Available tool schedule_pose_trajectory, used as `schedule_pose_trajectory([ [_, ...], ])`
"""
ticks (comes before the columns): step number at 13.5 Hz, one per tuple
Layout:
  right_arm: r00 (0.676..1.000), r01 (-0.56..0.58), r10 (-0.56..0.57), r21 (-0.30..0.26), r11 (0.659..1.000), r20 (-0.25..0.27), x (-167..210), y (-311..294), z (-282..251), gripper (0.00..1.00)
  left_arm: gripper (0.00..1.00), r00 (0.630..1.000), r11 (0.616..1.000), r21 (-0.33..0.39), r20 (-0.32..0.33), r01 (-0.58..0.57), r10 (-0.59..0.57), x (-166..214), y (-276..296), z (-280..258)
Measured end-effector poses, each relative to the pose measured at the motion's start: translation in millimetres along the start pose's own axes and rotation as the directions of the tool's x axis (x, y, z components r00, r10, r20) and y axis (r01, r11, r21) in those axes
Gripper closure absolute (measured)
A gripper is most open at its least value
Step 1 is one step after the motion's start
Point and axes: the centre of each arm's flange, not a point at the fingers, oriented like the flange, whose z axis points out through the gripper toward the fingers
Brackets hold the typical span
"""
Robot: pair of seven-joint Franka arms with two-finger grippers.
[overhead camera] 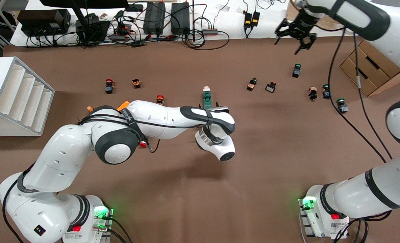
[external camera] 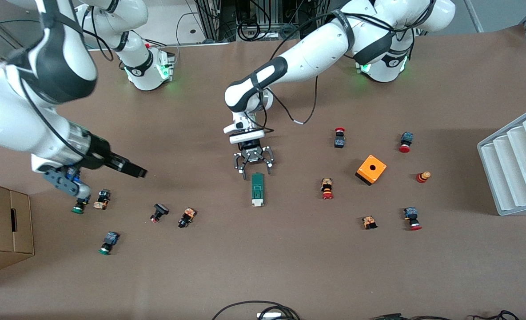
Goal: Close load switch with both arms
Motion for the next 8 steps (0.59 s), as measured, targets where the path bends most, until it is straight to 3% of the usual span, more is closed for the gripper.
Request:
schedule_pose_trajectory([
  [4,0.964,0.254,-0.259,-0.079,0.964,-0.066,-7.6,67.2,-50.9,0.00,0.00,0.996,0.998,-0.021,0.058,0.062,-0.060,35.9,10.9,-14.7],
  [8,0.915,0.382,-0.394,-0.130,0.915,-0.086,-1.1,125.5,-77.1,0.00,0.00,0.990,0.996,-0.039,0.114,0.083,-0.078,73.4,19.1,-30.2],
])
